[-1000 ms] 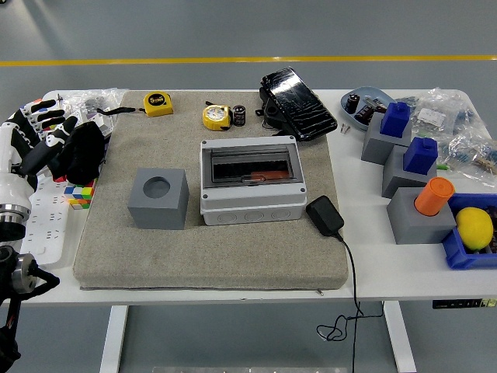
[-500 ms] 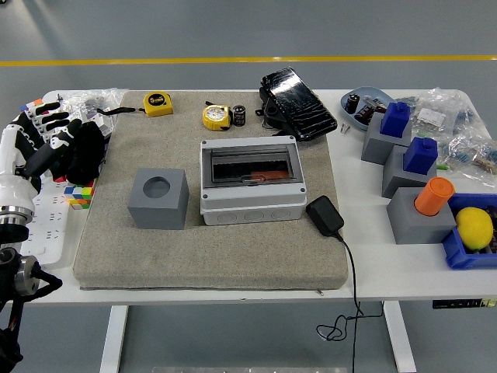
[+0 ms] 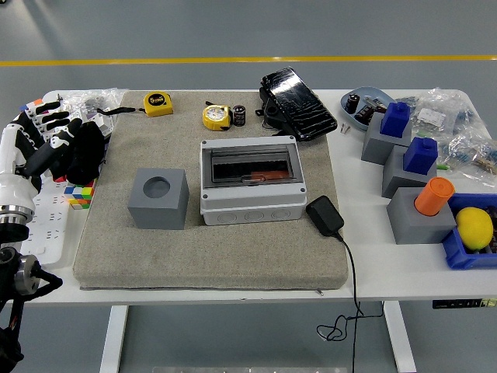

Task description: Fetch the battery,place it into the box,close the lid of the box

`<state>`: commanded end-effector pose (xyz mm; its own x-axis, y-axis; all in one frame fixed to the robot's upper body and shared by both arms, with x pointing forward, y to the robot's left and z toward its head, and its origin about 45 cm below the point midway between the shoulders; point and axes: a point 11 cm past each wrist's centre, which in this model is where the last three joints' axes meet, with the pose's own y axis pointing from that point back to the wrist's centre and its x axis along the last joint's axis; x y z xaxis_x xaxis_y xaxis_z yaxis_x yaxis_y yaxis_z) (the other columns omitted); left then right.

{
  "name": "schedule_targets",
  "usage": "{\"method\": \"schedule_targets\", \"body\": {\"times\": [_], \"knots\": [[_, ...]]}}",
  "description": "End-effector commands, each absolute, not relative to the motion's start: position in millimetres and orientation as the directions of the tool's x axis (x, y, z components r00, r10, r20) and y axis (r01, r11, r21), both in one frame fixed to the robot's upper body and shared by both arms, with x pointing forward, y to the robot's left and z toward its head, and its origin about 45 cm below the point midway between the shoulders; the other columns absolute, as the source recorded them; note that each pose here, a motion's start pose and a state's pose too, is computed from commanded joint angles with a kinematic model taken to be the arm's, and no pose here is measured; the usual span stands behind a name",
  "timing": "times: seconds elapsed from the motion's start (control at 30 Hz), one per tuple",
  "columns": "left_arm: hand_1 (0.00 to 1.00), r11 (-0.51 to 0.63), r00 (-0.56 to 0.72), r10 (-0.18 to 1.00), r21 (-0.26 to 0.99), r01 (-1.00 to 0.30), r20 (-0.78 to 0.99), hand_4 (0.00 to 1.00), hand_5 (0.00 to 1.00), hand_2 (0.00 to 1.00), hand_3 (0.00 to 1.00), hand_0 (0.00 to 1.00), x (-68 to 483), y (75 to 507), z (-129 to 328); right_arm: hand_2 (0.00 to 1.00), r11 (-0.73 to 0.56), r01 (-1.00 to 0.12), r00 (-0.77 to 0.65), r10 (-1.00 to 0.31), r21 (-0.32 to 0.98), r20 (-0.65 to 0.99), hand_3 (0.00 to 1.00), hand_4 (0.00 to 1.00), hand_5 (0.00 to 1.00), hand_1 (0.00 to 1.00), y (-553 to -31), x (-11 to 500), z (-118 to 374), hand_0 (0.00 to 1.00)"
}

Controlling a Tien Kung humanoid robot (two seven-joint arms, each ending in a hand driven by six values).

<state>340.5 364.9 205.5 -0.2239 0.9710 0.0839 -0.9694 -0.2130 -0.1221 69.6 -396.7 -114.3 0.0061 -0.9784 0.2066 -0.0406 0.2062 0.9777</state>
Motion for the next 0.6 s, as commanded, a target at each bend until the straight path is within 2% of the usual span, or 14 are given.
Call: {"method": "schedule_targets", "body": {"times": [0.6], "knots": [[0.635, -0.212, -0.223, 0.972, -0.128, -0.969, 0.078, 0.998, 0.333, 0.603, 0.642, 0.467, 342.7, 363.4, 208.1, 0.681, 0.207, -0.050, -0.004, -0.978, 0.977, 0.207, 0.589, 0.987, 0.562, 0.658, -397.6, 74.0, -113.3, 0.610]]}}
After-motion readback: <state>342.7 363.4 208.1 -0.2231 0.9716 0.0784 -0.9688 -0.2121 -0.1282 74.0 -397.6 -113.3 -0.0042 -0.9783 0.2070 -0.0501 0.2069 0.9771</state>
